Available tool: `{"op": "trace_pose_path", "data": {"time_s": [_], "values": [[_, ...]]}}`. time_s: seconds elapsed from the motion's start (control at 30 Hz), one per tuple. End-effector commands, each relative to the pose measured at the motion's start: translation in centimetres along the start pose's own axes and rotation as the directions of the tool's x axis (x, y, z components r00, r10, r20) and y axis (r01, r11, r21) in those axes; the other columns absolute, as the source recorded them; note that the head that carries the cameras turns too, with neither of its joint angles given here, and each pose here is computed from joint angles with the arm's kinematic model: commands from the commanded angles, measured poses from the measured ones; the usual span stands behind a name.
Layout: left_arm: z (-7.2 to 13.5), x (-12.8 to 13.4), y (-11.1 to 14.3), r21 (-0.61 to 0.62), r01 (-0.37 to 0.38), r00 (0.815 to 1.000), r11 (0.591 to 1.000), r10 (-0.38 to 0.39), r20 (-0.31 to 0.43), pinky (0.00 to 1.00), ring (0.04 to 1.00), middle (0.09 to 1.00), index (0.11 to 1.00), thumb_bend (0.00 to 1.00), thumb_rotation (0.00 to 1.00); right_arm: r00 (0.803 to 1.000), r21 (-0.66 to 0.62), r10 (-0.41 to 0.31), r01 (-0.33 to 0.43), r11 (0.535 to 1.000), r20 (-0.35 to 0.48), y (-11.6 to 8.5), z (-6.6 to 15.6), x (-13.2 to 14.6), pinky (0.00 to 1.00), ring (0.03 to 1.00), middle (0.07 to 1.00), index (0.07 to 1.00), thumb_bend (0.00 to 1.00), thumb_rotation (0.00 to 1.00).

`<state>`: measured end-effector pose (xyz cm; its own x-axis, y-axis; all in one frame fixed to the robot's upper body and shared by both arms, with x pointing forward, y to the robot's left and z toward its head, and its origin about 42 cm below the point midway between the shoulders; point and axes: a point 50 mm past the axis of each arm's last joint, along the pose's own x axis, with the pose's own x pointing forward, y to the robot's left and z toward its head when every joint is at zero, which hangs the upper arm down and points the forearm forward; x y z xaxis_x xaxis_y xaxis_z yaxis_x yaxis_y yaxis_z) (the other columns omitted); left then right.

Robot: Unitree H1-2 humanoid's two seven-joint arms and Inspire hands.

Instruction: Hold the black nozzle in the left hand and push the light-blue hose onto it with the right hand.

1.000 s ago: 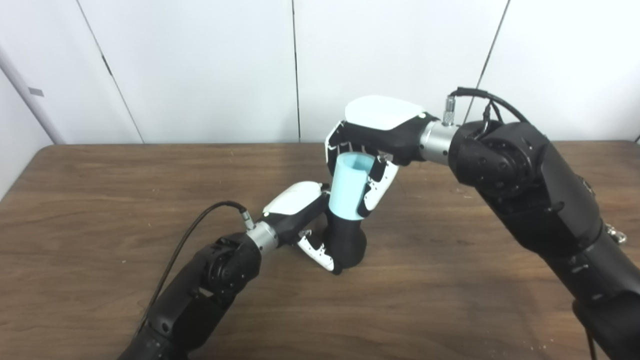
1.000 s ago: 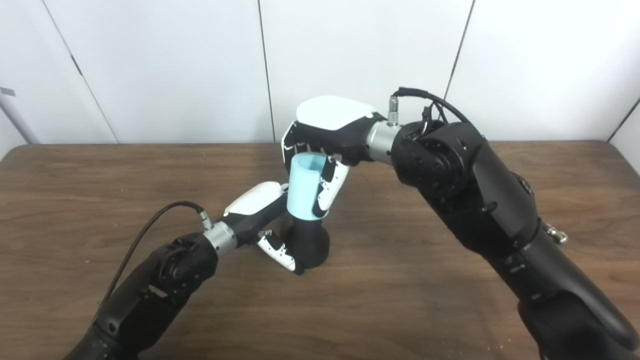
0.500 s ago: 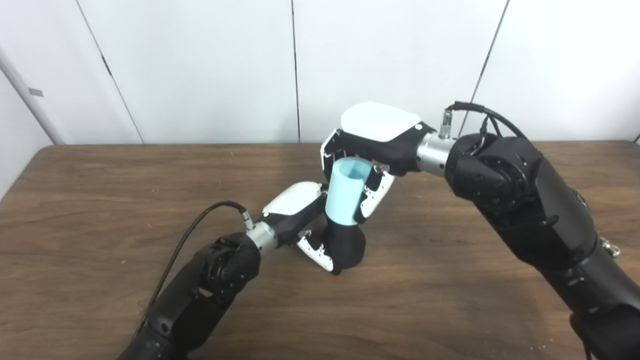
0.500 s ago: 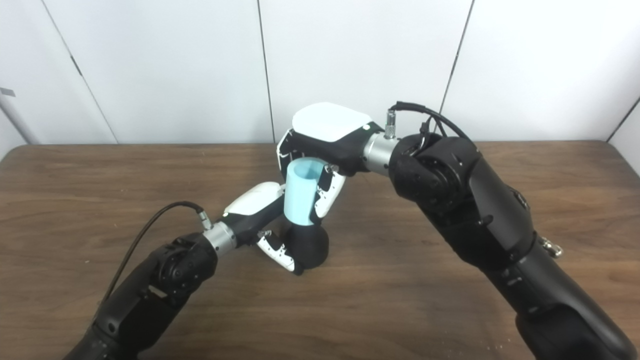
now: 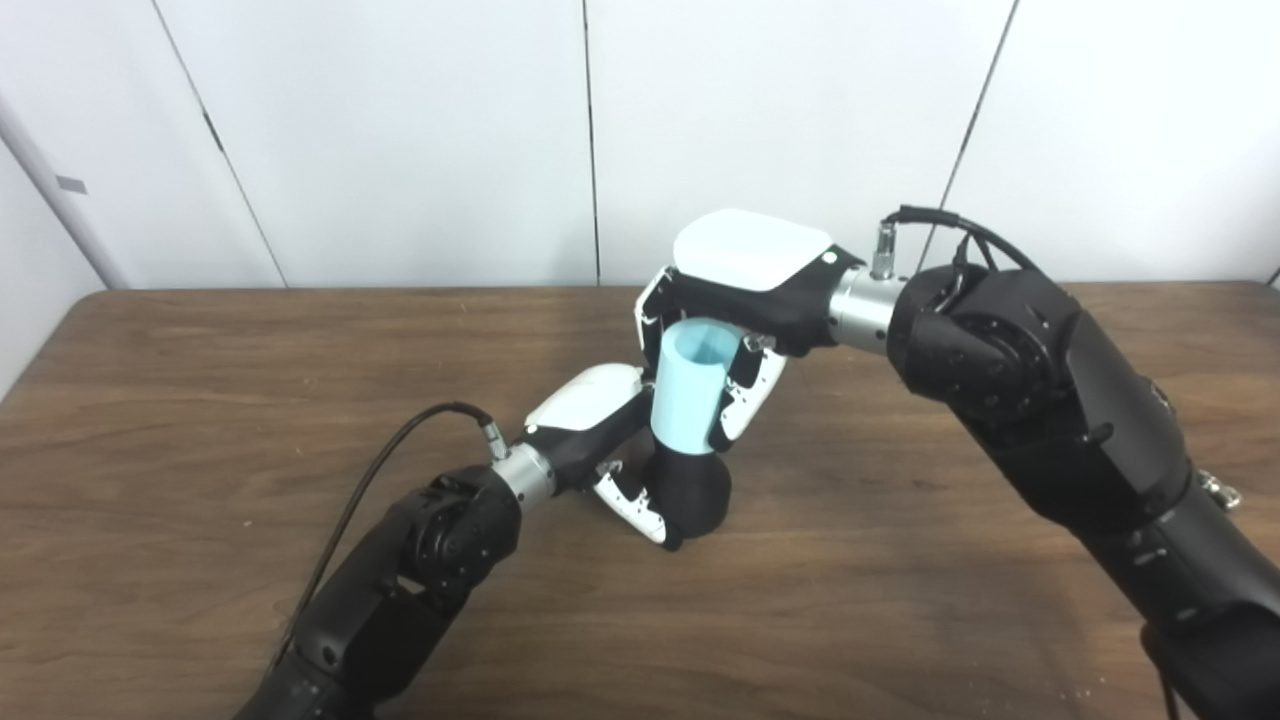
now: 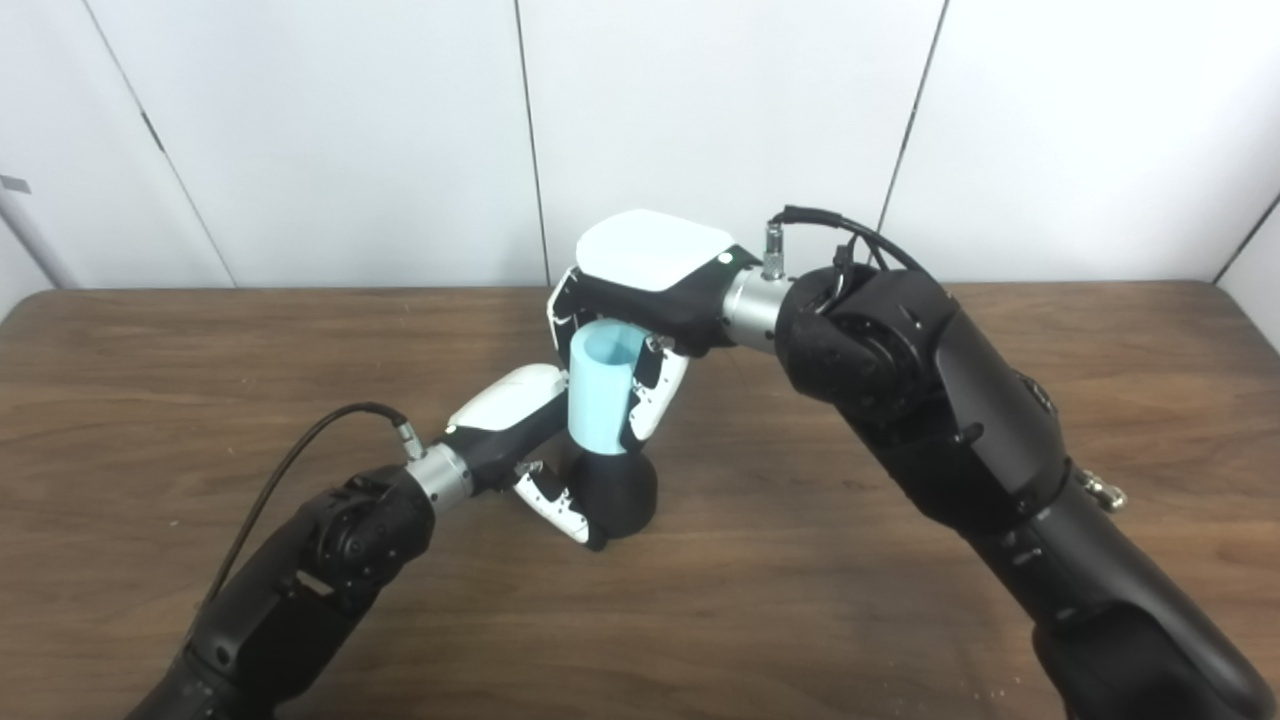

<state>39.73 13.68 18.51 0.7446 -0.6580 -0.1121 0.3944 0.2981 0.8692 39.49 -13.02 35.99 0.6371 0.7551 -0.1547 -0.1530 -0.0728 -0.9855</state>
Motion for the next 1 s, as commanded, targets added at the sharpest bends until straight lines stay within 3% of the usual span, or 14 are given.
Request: {"op": "trace_pose_path", "data": {"time_s": [0.0,0.97], "values": [[-0.2,-0.3,-1.5,0.007,0.096,0.995,0.995,-0.095,-0.027,1.0,0.618,0.479,0.486,0.53,0.0,0.997,-0.046,0.08,-0.08,0.996,0.014,0.9,-0.2,0.0,0.35,0.44,0.509,0.457,0.5,0.0],[-0.1,-0.5,-1.4,0.004,0.107,0.994,0.994,-0.107,-0.024,1.0,0.618,0.481,0.485,0.53,0.0,0.981,-0.103,0.194,-0.196,0.975,-0.028,4.7,0.4,0.1,0.35,0.45,0.491,0.457,0.5,0.0]]}}
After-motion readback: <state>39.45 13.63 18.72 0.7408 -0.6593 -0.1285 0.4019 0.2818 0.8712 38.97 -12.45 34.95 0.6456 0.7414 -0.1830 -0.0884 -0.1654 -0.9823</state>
